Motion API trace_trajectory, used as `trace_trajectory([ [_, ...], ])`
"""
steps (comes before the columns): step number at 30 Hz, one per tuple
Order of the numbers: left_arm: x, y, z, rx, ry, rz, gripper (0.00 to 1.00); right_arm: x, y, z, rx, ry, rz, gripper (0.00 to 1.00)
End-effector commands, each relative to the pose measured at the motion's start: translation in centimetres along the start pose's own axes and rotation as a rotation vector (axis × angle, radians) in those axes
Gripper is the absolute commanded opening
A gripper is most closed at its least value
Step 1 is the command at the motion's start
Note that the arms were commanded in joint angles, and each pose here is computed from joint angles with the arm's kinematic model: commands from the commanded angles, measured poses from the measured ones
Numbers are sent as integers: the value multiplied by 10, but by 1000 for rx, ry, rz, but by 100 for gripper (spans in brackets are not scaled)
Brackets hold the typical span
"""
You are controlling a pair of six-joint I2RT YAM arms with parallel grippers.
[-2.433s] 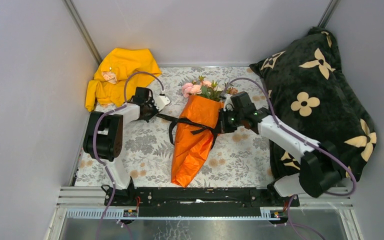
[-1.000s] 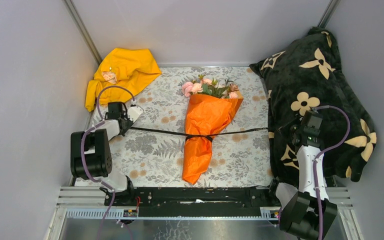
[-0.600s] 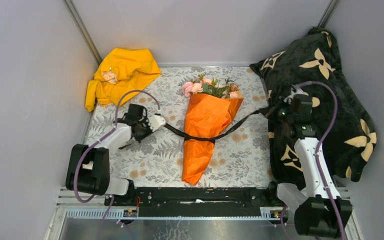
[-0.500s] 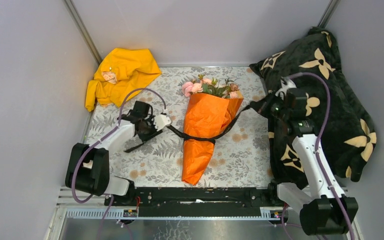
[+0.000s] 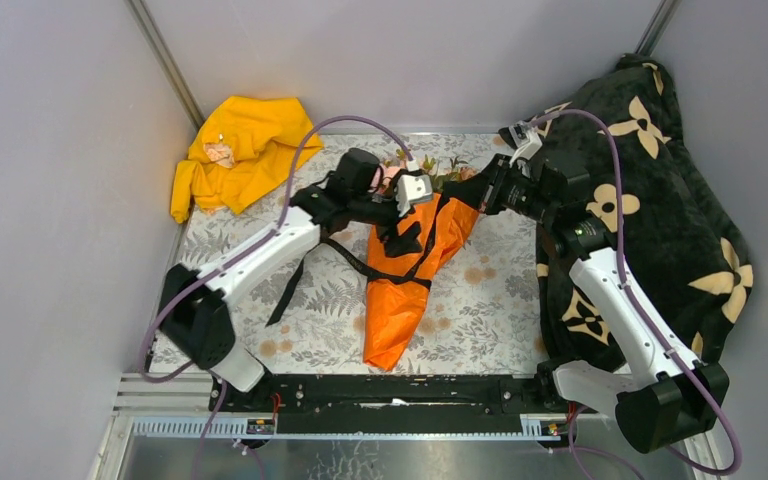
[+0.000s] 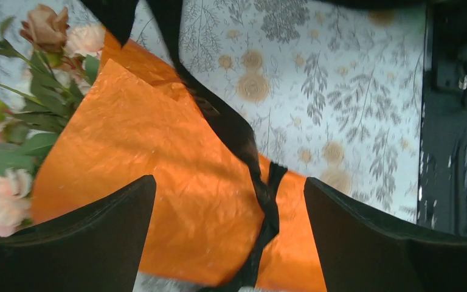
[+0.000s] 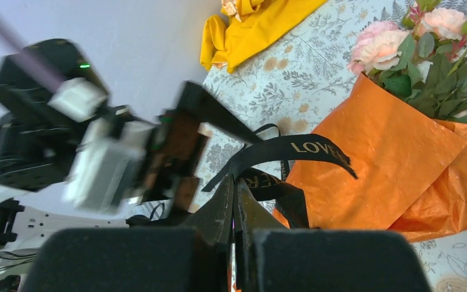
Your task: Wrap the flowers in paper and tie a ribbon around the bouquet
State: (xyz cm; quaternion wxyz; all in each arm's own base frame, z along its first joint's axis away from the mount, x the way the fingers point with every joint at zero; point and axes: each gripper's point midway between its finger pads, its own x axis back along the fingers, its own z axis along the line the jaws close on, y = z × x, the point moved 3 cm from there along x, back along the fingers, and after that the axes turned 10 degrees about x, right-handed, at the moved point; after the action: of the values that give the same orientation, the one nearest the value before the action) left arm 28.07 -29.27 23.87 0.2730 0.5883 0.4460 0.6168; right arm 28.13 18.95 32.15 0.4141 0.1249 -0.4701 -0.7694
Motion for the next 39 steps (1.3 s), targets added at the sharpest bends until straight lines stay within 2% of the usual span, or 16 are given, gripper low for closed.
trace_trajectory([
  [1, -34, 24, 17, 195, -21, -119, 99, 5, 30, 28, 53, 109, -96, 0],
  [6, -48, 25, 5, 270, -168, -136, 97, 3, 24, 25, 47, 109, -87, 0],
  [8, -50, 27, 1, 286, -211, -140, 90, 1, 22, 23, 44, 109, -78, 0],
  [9, -50, 28, -2, 287, -229, -141, 82, 1, 21, 23, 43, 110, -75, 0],
  [10, -50, 27, -2, 289, -235, -140, 67, 1, 20, 22, 44, 110, -73, 0],
  [13, -50, 26, 0, 298, -210, -139, 3, 1, 16, 19, 62, 94, -64, 0],
  [14, -49, 25, 0, 302, -200, -136, 0, 2, 14, 15, 66, 73, -61, 5],
  [15, -48, 24, 0, 300, -199, -135, 0, 2, 12, 11, 75, 47, -65, 18],
  [17, -44, 23, -1, 292, -189, -138, 0, 2, -2, -3, 47, -10, -38, 55],
  [18, -44, 20, -2, 289, -186, -136, 0, 1, -9, -8, 24, -25, -32, 65],
  [19, -44, 19, -1, 289, -180, -136, 0, -1, -13, -10, 0, -26, -43, 91],
  [20, -44, 17, -1, 290, -176, -132, 0, -3, -16, -13, -31, -27, -55, 98],
  [23, -46, 15, 0, 289, -174, -125, 0, -9, -34, -26, -173, -52, -83, 98],
  [28, -47, 14, -1, 287, -184, -120, 0, -23, -42, -31, -328, 20, -144, 77],
  [30, -48, 11, -1, 290, -183, -115, 0, -27, -40, -30, -381, 53, -160, 73],
  [39, -52, 8, 0, 307, -190, -104, 0, -35, -35, -32, -439, 93, -203, 83],
])
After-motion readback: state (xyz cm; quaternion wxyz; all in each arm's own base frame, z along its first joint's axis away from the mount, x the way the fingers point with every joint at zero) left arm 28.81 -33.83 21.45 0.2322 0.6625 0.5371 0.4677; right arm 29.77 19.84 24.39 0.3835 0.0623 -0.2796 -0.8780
